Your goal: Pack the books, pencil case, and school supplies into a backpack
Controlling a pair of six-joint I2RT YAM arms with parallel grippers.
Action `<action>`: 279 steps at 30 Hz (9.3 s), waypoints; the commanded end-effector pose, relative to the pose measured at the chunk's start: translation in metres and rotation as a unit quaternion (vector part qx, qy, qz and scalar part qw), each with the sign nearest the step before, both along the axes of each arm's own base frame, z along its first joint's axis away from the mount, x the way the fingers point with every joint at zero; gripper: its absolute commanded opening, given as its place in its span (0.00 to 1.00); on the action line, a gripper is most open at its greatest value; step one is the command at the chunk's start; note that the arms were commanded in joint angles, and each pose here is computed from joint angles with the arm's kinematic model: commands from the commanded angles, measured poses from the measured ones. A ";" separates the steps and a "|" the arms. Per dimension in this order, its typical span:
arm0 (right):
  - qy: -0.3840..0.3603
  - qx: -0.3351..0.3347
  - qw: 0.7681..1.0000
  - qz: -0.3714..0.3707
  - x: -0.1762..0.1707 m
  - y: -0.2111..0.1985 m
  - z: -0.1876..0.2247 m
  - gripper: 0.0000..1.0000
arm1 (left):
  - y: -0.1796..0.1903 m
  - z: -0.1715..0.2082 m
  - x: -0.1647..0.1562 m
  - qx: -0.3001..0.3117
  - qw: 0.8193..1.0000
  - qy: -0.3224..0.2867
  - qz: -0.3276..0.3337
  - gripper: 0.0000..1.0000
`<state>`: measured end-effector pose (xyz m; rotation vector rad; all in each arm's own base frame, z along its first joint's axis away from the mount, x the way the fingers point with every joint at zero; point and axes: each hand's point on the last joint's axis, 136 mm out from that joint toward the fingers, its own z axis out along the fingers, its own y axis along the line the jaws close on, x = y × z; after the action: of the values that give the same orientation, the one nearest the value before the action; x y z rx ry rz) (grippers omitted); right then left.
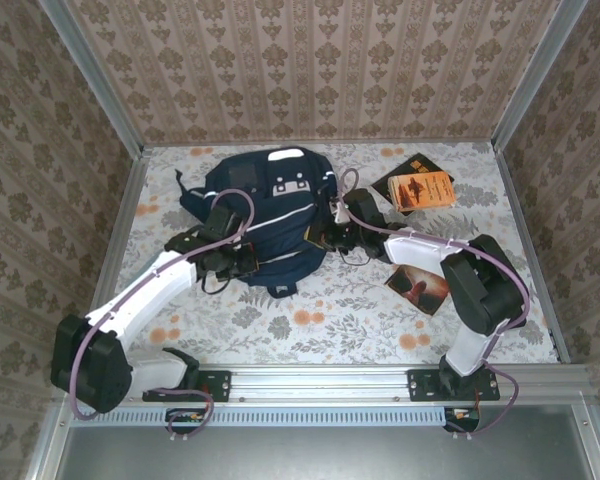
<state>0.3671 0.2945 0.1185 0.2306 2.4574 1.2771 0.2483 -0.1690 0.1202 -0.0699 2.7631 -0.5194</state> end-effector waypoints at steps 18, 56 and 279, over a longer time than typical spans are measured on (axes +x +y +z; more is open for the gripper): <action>0.017 0.141 0.984 -0.104 0.007 0.002 0.030 0.46 | -0.080 0.017 0.017 -0.075 0.991 -0.057 -0.100 0.00; -0.038 0.082 0.991 -0.094 -0.010 -0.041 0.058 0.00 | 0.053 -0.004 0.065 0.072 0.996 -0.049 0.023 0.00; -0.056 0.370 0.916 -0.148 -0.037 -0.040 0.203 0.63 | -0.124 0.224 0.067 -0.454 0.874 -0.139 0.104 0.02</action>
<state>0.3295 0.2594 0.2931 0.6503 1.7583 1.8938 0.3163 -0.2976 0.3057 -0.4686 2.1200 -1.4572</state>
